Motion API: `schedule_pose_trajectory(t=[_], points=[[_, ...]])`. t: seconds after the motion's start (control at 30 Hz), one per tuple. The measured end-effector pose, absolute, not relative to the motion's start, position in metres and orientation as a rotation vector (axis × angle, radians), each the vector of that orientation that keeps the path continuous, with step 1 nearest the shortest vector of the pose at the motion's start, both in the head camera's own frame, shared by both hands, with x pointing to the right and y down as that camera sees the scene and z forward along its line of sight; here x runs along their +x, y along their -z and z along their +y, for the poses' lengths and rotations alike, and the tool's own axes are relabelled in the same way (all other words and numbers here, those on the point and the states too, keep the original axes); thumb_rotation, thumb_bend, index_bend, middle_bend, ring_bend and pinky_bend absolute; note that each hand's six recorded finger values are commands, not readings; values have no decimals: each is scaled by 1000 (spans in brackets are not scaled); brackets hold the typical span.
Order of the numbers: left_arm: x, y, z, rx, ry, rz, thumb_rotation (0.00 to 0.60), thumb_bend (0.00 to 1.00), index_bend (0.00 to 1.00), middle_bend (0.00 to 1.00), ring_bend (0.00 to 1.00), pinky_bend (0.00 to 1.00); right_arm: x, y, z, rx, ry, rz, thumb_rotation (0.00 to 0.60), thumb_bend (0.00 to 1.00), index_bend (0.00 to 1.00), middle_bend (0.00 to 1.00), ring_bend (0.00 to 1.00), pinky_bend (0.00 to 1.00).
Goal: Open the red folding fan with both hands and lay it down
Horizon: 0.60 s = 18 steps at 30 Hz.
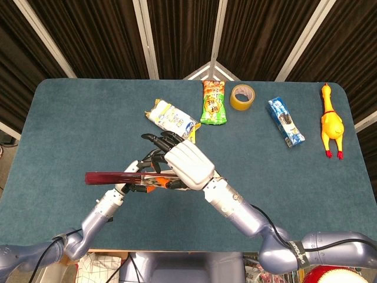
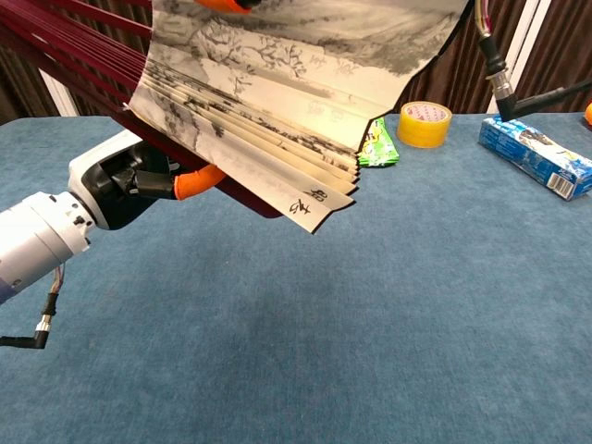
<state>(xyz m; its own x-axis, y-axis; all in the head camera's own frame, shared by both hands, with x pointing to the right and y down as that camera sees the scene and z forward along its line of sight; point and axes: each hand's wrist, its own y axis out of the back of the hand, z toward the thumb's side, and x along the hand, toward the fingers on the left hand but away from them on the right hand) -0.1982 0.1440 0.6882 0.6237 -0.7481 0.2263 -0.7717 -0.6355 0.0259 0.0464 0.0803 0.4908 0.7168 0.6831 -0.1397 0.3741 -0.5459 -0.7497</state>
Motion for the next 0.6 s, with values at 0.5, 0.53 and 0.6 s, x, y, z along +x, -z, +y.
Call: schedule_pose_trajectory(t=[0.5,0.53,0.6], points=[[-229,-668,118,2836,-323,-1511,600,608,658,225,3,182,74,-485,57,-2157,-579,-884,600,501,945,159,261,173],[-232,-665,115,2855,-332,-1542,600,608,658,224,3,182,78,-485,55,-2146,-583,-888,600,501,945,160,261,173],[-237,-660,111,2887,-348,-1590,600,603,658,224,3,182,85,-486,51,-2129,-593,-900,600,501,945,160,261,173]])
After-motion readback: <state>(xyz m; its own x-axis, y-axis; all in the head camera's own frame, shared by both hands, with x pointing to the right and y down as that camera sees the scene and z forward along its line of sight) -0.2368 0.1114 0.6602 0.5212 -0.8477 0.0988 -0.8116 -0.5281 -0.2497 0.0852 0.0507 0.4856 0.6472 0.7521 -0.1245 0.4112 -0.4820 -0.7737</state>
